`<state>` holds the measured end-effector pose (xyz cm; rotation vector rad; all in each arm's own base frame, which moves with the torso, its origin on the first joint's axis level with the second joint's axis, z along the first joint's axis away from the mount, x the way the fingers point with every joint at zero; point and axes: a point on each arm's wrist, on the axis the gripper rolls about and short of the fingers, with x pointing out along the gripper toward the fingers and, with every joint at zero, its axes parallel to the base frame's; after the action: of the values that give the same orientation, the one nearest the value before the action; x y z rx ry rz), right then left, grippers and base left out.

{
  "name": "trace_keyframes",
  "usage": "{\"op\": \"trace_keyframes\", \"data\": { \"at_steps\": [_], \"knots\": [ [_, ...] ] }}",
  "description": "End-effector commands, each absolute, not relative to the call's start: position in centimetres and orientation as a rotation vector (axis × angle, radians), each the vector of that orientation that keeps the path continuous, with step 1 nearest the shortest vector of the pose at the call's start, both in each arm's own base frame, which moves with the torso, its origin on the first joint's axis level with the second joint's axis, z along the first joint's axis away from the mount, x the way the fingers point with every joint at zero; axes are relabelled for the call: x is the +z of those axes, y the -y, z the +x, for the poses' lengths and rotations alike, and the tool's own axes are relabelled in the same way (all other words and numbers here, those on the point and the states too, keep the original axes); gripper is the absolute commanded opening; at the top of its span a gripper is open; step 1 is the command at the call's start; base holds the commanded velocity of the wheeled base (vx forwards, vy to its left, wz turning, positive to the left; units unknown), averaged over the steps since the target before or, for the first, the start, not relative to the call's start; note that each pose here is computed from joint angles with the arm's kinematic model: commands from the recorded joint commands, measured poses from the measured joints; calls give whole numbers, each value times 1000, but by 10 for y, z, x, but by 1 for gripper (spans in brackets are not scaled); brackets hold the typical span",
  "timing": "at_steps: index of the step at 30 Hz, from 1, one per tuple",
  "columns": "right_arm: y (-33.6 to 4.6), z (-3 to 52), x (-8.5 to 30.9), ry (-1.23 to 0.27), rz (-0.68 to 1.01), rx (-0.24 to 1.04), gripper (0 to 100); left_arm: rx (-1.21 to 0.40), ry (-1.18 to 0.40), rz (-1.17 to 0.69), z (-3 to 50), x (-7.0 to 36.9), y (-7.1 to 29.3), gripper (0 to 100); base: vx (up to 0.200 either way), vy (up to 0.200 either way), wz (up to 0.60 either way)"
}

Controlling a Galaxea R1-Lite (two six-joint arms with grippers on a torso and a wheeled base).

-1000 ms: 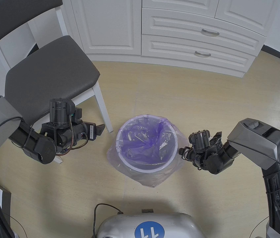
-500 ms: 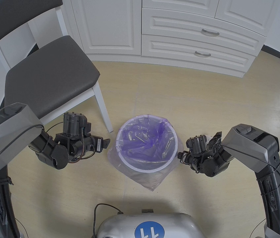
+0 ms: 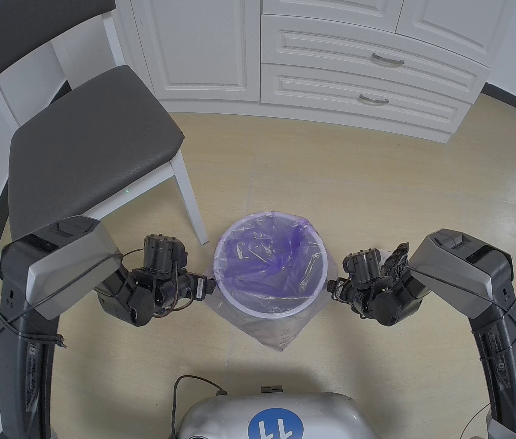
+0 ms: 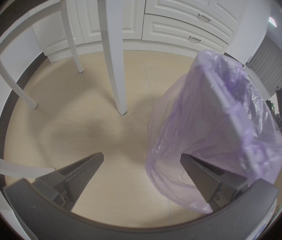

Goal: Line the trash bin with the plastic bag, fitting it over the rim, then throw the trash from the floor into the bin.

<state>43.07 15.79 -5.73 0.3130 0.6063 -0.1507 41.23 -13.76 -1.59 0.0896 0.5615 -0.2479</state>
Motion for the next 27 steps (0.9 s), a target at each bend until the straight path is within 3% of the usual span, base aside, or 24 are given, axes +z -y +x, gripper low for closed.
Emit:
{"op": "trace_keyframes", "data": {
  "at_steps": [1, 13, 19, 27],
  "knots": [
    [-159, 434, -61, -606, 313, -150, 100, -241, -611, 92, 429, -61, 145, 100, 0, 0, 0],
    [-153, 445, -57, -648, 305, -159, 100, -216, -682, 107, 458, -62, 146, 100, 0, 0, 0],
    [-151, 453, -55, -700, 297, -186, 100, -104, -686, 179, 485, -80, 144, 100, 0, 0, 0],
    [-147, 453, -55, -710, 299, -187, 100, -103, -686, 174, 484, -75, 146, 100, 0, 0, 0]
  ]
}}
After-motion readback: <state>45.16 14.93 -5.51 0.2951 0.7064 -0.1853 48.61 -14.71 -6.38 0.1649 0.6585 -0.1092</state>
